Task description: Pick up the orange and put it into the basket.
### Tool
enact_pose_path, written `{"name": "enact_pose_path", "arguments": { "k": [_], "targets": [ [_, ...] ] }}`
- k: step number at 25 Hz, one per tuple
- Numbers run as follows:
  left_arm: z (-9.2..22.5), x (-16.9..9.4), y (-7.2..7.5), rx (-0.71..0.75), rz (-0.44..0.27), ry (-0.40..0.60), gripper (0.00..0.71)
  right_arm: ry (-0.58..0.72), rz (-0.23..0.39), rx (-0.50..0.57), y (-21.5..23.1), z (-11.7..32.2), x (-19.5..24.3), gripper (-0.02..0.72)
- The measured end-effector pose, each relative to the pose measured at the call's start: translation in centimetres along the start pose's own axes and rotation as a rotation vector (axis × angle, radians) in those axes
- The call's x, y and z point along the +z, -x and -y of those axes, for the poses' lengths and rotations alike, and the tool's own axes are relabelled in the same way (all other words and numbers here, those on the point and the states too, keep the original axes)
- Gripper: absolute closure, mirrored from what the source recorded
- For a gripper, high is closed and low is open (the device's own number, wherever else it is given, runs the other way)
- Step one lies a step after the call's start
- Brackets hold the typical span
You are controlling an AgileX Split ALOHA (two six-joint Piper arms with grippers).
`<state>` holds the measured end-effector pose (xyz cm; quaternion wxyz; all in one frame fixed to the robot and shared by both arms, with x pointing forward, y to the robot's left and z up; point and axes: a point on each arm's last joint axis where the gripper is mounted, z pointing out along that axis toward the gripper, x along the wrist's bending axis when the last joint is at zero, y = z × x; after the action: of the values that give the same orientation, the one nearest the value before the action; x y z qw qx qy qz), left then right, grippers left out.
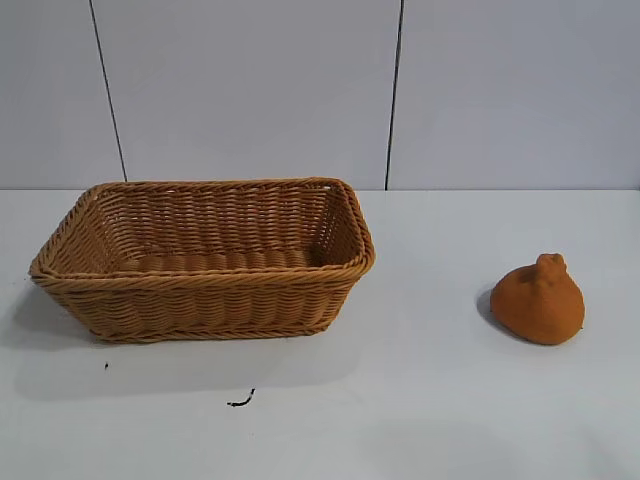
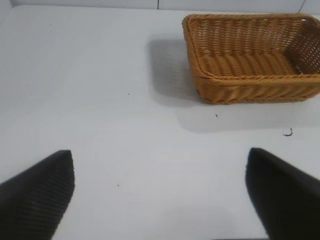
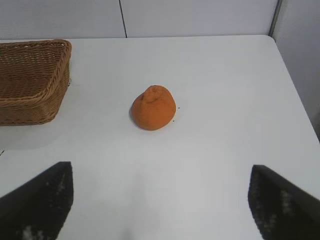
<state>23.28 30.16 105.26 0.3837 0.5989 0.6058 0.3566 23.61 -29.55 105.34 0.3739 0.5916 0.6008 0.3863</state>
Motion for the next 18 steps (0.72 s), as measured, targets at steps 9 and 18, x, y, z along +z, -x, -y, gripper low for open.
{"name": "enact_pose_path", "arguments": {
  "k": [9,18],
  "targets": [
    [0.0,0.0,0.0,0.0,0.0,0.0,0.044,0.0,0.0,0.0,0.0,0.0,0.0,0.055],
    [0.0,0.0,0.0,0.0,0.0,0.0,0.044,-0.06,0.001,0.018,0.0,-3.2,0.4,0.055]
  ]
}}
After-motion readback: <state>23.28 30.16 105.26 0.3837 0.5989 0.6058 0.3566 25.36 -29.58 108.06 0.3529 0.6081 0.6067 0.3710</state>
